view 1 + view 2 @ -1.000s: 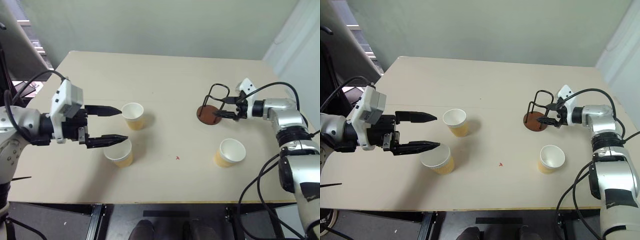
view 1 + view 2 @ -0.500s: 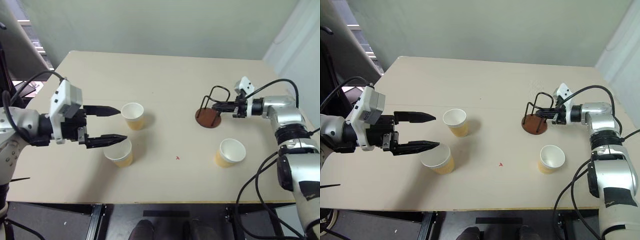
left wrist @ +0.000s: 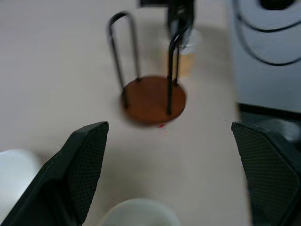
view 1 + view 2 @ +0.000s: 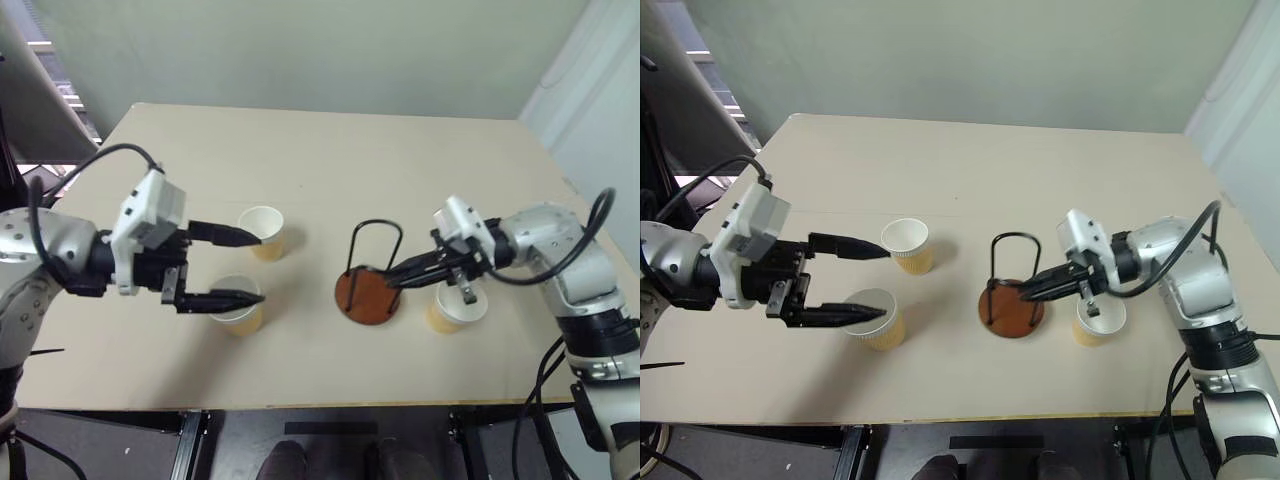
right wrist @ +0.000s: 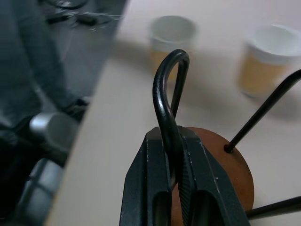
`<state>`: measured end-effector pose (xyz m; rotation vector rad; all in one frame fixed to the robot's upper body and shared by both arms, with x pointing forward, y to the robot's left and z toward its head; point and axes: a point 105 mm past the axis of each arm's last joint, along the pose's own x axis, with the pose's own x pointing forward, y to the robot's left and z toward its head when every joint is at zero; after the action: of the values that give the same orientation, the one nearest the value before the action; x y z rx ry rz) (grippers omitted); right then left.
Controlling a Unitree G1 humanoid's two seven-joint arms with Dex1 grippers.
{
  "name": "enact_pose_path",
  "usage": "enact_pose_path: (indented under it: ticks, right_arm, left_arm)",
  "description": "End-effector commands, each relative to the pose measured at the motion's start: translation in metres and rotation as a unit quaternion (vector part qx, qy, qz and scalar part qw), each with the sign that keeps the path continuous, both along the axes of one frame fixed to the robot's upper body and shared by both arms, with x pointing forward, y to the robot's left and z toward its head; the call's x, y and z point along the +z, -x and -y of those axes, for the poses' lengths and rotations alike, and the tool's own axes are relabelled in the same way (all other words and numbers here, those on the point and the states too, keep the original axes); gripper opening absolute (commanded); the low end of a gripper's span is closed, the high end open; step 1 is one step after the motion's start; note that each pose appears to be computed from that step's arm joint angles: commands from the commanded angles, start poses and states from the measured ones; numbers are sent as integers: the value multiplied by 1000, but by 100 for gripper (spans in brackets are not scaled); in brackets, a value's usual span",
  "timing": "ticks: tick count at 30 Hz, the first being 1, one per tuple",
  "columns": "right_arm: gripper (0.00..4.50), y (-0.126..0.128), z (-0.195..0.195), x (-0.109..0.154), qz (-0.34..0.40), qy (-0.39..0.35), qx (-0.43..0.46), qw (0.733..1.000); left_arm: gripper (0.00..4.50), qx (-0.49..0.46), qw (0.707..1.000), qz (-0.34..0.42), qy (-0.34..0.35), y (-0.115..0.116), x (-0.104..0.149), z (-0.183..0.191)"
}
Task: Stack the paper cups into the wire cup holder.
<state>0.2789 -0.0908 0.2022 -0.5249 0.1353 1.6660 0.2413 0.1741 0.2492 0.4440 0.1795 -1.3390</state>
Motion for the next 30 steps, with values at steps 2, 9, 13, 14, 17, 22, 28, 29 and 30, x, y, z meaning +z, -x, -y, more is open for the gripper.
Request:
enact_pose_path:
  ticks: [2, 9, 13, 14, 17, 22, 28, 29, 30]
  right_arm:
    - [4, 19, -5, 3, 13, 8, 37, 999]
    - [4, 20, -13, -9, 23, 21, 42, 999]
    - [4, 10, -18, -12, 42, 15, 24, 999]
    - [4, 8, -19, -14, 48, 16, 21, 999]
    - [4, 8, -20, -17, 51, 23, 24, 998]
    - [4, 13, -20, -21, 46, 38, 38, 997]
    - [80, 13, -19, -22, 41, 50, 43, 997]
    - [110, 14, -19, -23, 41, 51, 43, 997]
    - [144, 13, -20, -22, 42, 50, 42, 997]
  left_arm:
    - [450, -31, 999, 0, -18, 13, 8, 4]
    - [450, -32, 999, -8, -30, 16, 3, 5]
    - [450, -30, 999, -12, -37, 17, 1, 4]
    - [450, -31, 999, -13, -37, 18, 1, 4]
    - [450, -32, 999, -14, -38, 19, 0, 5]
    - [450, -36, 998, -16, -38, 21, 0, 6]
    - [450, -47, 998, -24, -42, 25, -1, 7]
    - [450, -48, 998, -25, -43, 25, -2, 7]
    - [450, -48, 998, -25, -43, 25, -2, 7]
